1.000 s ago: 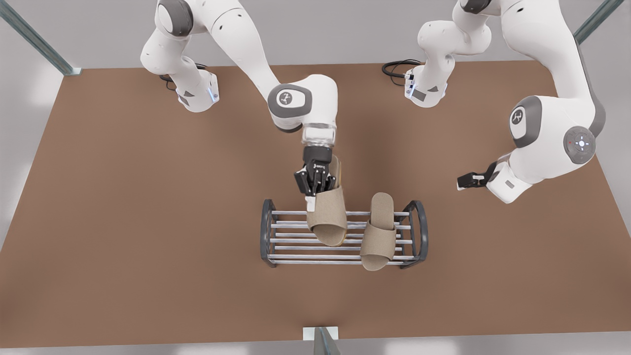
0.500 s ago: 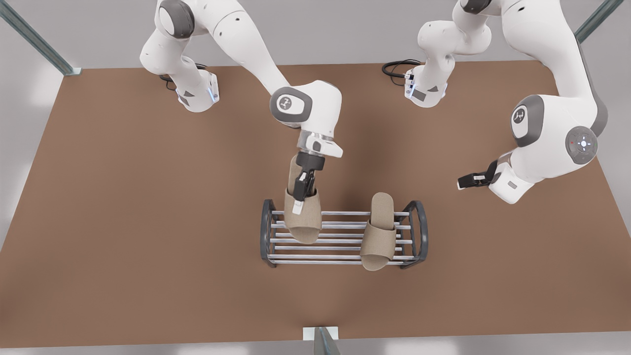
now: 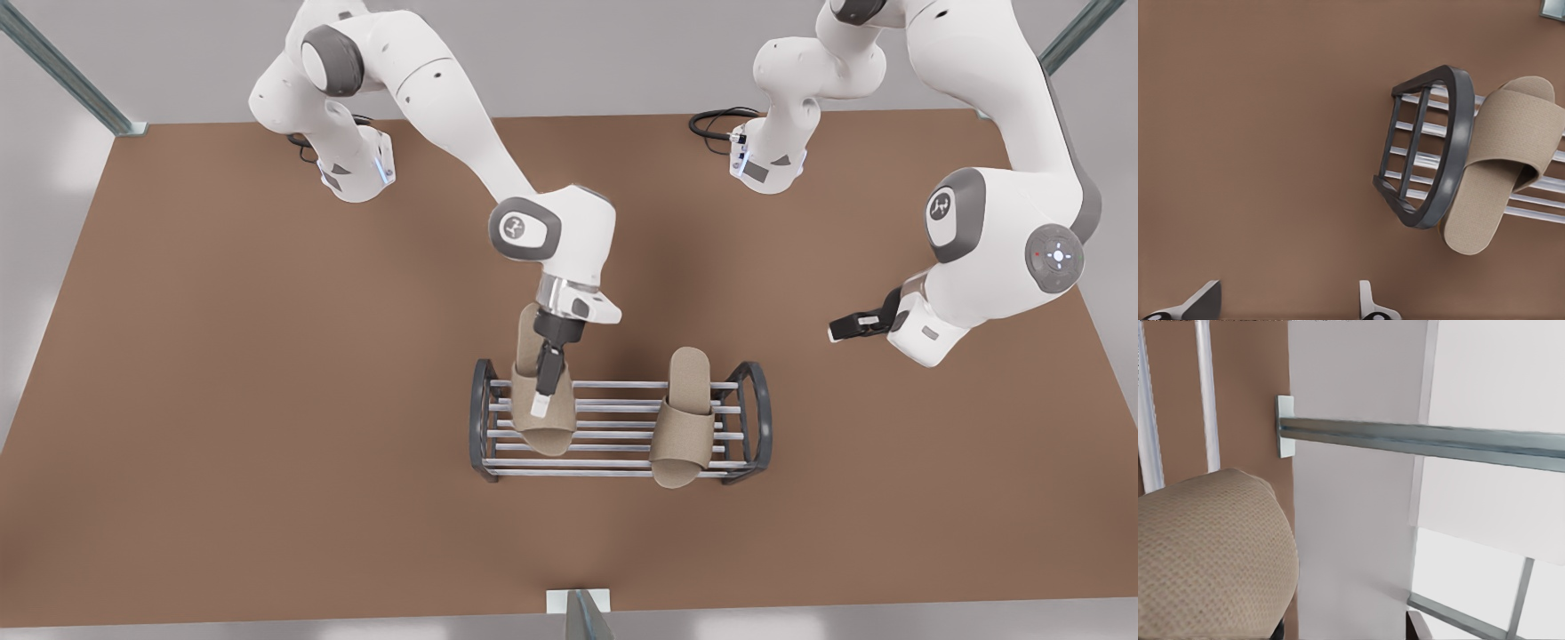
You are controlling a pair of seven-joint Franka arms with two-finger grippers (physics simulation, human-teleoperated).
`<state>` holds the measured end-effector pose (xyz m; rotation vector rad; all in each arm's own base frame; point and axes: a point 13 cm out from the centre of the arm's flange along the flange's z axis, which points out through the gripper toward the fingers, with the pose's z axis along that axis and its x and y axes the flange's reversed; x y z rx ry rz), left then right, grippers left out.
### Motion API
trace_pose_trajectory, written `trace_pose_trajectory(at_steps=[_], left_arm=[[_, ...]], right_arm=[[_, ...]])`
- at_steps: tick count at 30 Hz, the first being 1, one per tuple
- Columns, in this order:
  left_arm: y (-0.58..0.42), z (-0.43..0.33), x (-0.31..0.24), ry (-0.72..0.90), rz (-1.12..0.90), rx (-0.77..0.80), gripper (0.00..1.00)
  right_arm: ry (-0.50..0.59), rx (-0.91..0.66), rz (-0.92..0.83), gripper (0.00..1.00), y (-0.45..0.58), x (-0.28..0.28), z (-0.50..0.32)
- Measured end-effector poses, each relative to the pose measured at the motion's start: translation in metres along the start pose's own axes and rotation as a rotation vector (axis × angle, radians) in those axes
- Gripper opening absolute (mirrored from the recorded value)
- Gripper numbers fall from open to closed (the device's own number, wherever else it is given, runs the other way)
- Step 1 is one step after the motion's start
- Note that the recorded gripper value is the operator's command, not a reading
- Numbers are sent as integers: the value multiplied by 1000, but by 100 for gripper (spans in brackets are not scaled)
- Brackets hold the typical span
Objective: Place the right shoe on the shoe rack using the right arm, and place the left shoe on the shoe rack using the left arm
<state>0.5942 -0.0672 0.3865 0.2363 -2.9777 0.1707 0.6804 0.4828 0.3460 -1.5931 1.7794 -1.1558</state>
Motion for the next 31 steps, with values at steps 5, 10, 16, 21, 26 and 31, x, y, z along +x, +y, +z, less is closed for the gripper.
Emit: trace_pose_trajectory(at_steps=[5, 10, 16, 21, 26, 31], left_arm=[[0, 0, 0, 0, -6, -1, 100], [0, 0, 0, 0, -9, -2, 100], [0, 7, -2, 9, -14, 0, 100], [-3, -14, 0, -22, -11, 10, 100], [-4, -46, 6, -40, 35, -31, 100], [2, -44, 15, -5, 62, -65, 100]], right_arm=[[-3, -3, -60, 100, 15, -18, 40], [-9, -9, -105, 100, 22, -22, 43], [-37, -48, -140, 100, 30, -23, 23], [-177, -197, 133, 100, -75, 54, -82], [260, -604, 868, 100, -90, 454, 32], [404, -764, 1082, 100, -50, 497, 47]])
